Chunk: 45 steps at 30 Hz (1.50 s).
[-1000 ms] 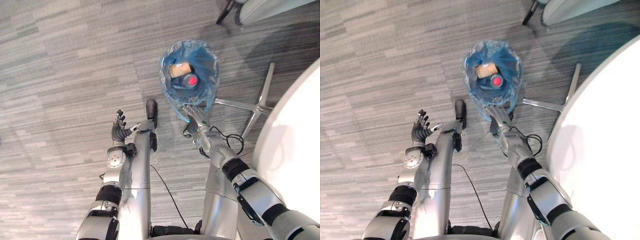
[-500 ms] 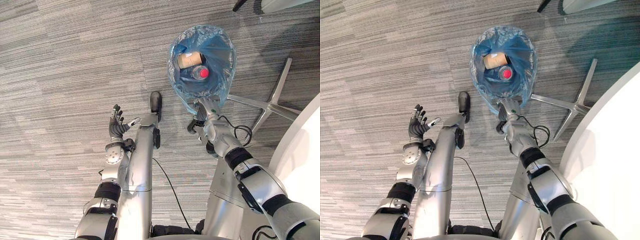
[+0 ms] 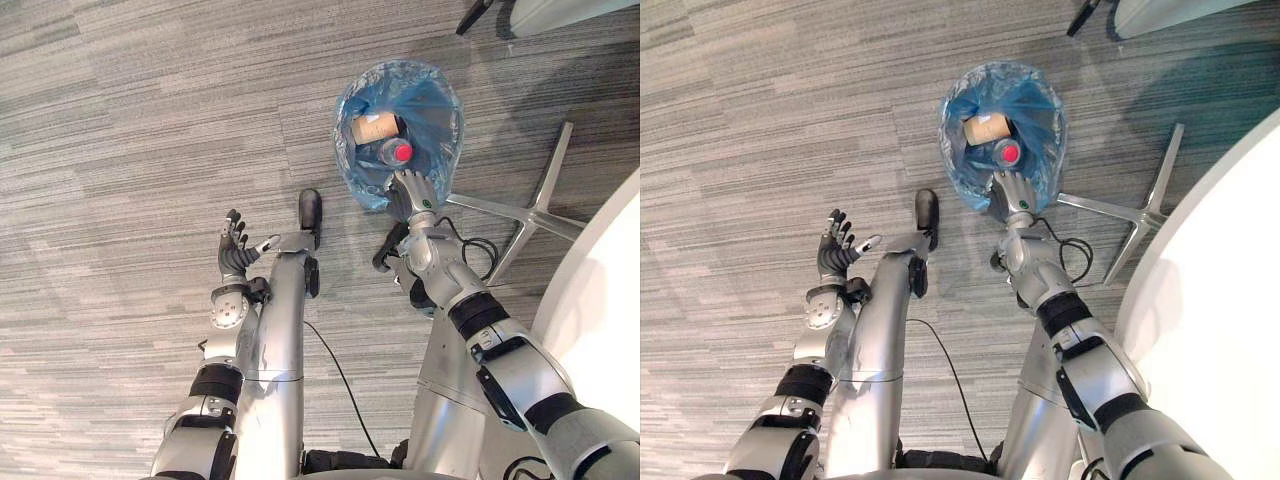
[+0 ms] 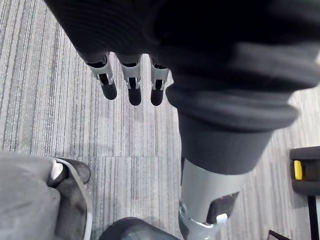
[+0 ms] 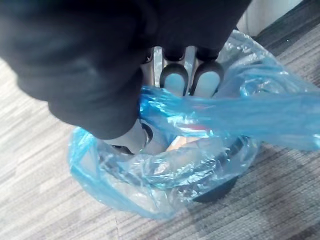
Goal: Gather rubbish on tea table into small bin, then transfer packed bag to large trash can.
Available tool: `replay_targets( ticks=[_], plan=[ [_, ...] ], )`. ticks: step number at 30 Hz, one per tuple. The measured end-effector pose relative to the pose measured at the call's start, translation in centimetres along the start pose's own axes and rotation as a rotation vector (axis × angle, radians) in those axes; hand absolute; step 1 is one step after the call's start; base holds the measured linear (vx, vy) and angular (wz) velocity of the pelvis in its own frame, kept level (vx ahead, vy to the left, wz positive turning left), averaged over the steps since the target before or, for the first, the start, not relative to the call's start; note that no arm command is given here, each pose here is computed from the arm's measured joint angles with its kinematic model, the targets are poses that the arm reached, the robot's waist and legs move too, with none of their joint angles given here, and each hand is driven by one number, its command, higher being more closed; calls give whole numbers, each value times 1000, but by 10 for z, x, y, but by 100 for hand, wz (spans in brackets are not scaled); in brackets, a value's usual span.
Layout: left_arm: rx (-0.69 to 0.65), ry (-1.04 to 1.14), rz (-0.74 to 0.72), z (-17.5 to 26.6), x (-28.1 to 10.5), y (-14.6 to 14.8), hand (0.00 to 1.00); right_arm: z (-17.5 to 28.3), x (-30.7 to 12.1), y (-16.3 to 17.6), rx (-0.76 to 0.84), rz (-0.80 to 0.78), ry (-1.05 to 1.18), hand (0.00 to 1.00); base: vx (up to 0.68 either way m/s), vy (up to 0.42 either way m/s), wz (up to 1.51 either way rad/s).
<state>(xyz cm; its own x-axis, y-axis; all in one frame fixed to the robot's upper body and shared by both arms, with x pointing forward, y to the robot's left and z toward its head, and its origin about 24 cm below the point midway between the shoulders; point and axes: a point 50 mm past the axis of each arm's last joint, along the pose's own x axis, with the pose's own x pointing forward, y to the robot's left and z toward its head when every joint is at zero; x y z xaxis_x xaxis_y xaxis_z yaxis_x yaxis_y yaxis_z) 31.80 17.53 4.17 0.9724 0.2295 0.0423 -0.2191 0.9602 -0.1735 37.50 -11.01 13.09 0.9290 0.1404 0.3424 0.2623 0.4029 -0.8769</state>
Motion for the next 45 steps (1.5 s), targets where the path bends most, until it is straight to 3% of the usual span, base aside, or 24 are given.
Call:
replay_targets(
  ticks=[12, 19, 23, 34, 45],
  plan=[
    [8, 114, -24, -27, -22, -7, 0, 26, -46, 4, 395, -90, -11, 100, -44, -7, -9],
    [70, 206, -86, -51, -49, -5, 0, 26, -92, 30, 814, 23, 112, 100, 26, -30, -11],
    [114, 272, -110, -68, -68, 2, 0, 31, -103, 29, 937, 53, 97, 100, 92, -20, -8],
    [273, 447, -191, -105, -114, 20, 0, 41, -132, 41, 1023, 203, 39, 100, 179, 15, -7],
    [300, 438, -260, -100, -140, 29, 0, 35, -143, 48, 1078, 346, 23, 100, 103, 40, -4]
  ],
)
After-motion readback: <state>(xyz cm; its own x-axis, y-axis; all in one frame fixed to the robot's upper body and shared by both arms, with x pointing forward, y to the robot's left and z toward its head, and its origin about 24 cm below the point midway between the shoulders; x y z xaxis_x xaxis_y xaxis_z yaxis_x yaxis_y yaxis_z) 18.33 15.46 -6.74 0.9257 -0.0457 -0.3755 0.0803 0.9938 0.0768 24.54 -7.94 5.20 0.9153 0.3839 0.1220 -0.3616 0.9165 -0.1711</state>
